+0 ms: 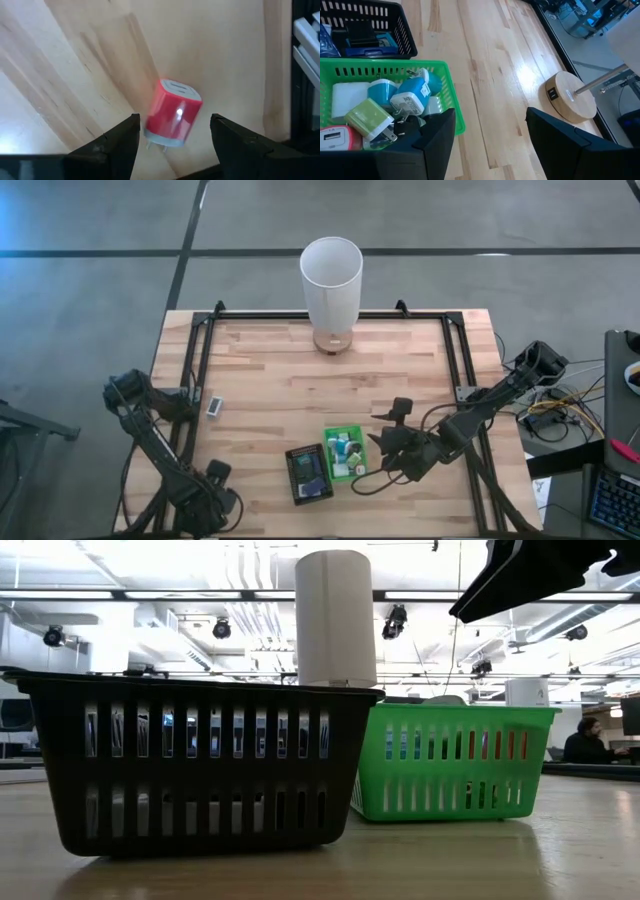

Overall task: Pick & Place Office items
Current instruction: Put the pink charger adapter into the green bin

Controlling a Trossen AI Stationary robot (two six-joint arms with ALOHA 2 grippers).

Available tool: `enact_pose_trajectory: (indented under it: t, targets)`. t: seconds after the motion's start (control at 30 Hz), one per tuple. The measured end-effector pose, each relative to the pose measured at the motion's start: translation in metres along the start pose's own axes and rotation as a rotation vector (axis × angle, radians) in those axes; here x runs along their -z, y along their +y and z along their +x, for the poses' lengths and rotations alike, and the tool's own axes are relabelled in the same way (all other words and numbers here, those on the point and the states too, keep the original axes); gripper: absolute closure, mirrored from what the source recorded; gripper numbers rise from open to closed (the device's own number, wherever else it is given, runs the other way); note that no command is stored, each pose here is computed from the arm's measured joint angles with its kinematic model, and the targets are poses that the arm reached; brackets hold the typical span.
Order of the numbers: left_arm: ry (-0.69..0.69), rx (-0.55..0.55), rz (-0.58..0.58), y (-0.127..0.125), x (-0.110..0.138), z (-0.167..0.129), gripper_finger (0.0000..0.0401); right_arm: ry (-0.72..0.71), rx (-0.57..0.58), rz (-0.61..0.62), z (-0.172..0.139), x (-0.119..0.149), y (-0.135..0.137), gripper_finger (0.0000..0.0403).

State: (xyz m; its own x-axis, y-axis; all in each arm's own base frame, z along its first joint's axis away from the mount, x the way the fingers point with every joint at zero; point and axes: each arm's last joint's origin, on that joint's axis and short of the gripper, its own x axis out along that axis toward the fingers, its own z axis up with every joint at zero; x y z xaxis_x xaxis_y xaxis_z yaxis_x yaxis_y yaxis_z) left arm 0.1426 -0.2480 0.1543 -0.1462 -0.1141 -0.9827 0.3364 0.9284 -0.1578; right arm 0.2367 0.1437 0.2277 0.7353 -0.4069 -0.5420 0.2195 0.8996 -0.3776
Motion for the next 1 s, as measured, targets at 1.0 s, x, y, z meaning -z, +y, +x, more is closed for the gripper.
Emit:
enact_pose_trajectory:
  t: [1.0]
  targets:
    - [-0.043, 0.004, -0.254, 0.009, 0.004, 0.019, 0.0204, 0.004, 0.000, 0.051, 0.001, 0.002, 0.000, 0.0170]
